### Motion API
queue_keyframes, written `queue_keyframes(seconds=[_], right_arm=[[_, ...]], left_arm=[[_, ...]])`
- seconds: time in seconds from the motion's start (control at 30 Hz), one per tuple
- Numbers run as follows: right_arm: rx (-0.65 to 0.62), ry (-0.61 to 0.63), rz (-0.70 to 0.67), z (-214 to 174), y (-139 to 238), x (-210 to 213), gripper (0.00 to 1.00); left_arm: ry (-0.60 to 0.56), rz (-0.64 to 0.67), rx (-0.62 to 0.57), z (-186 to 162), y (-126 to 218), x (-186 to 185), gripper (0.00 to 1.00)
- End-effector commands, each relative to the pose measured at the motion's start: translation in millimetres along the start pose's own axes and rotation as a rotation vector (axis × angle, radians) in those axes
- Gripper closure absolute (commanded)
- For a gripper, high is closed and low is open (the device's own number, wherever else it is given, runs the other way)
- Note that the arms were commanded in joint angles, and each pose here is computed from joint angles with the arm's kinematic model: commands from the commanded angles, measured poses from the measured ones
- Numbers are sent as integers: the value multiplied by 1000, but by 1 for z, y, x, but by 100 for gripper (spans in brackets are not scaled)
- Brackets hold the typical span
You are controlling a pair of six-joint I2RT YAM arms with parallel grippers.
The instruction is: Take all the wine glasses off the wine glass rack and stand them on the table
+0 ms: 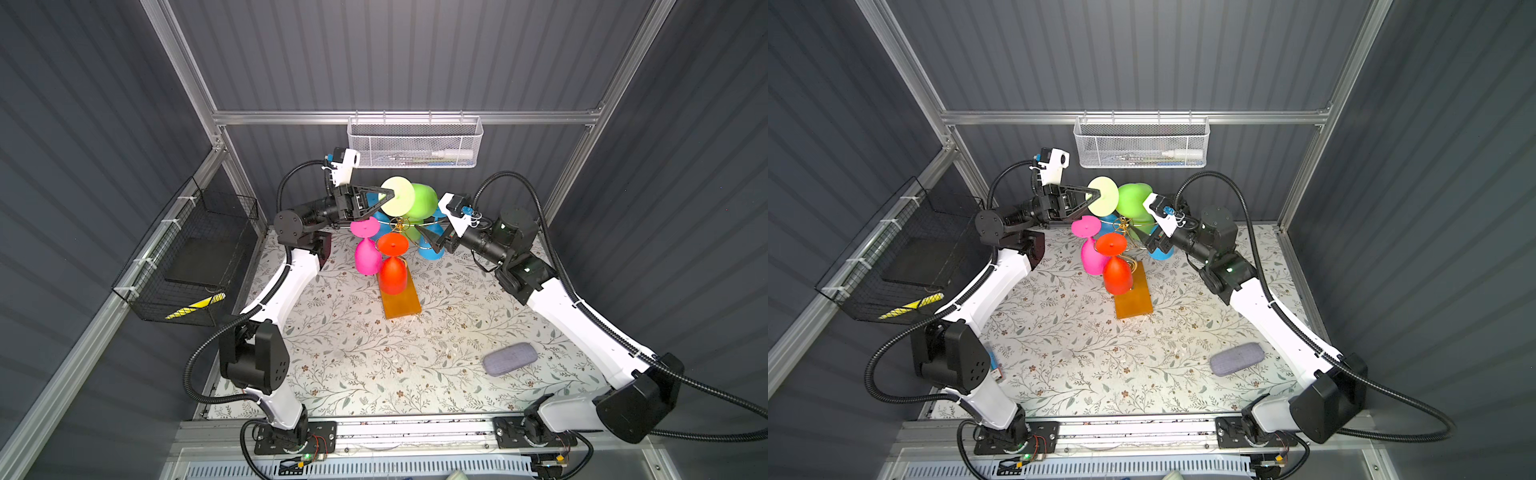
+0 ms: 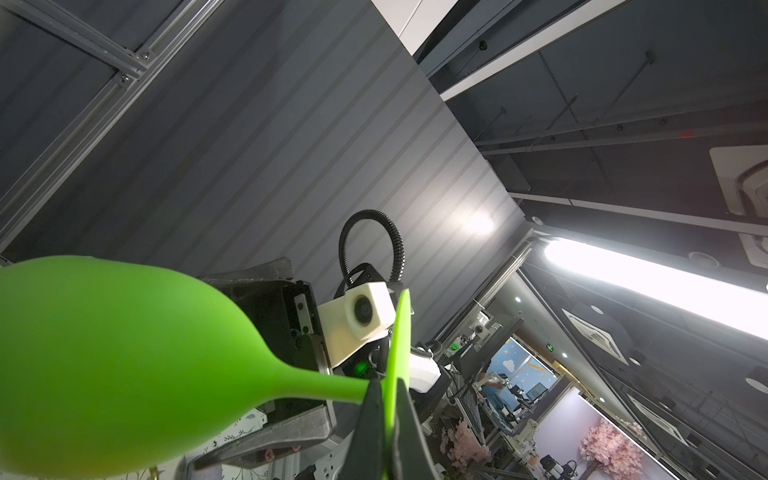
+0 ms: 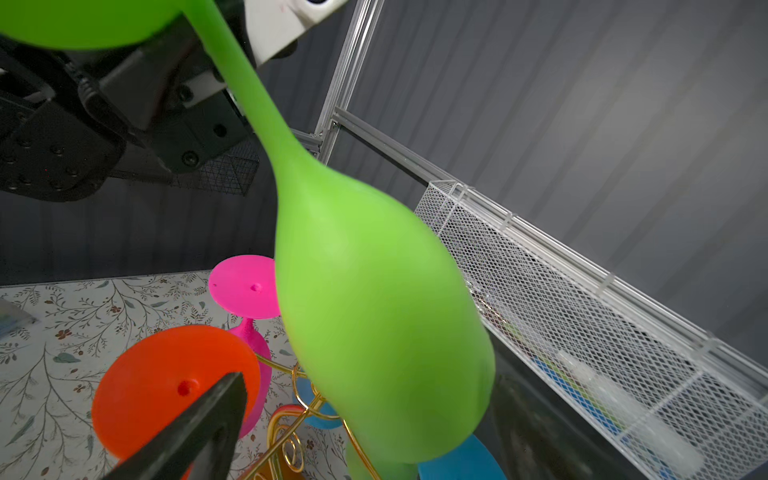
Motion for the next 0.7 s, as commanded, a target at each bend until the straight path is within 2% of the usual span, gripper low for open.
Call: queue_keyframes(seconds=[0.0,0.67], right_arm=[[-78,30,-1,19,-6,-7,6],[-10,47,44,9,-48,-9,3]], left_arm=[[-53,-15,6,-3,-1,-17,100],[-48,-34,-3,-5,-1,-27,100]])
Point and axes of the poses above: each gripper's point midway between its finger pads, its own y axis back along the fingers, its own x axis along the line the jaws close on, z = x × y, the point moved 9 cm from there along y, back along the fingers, and after that the axes turned 2 degrees about y, right-handed, at the moved point
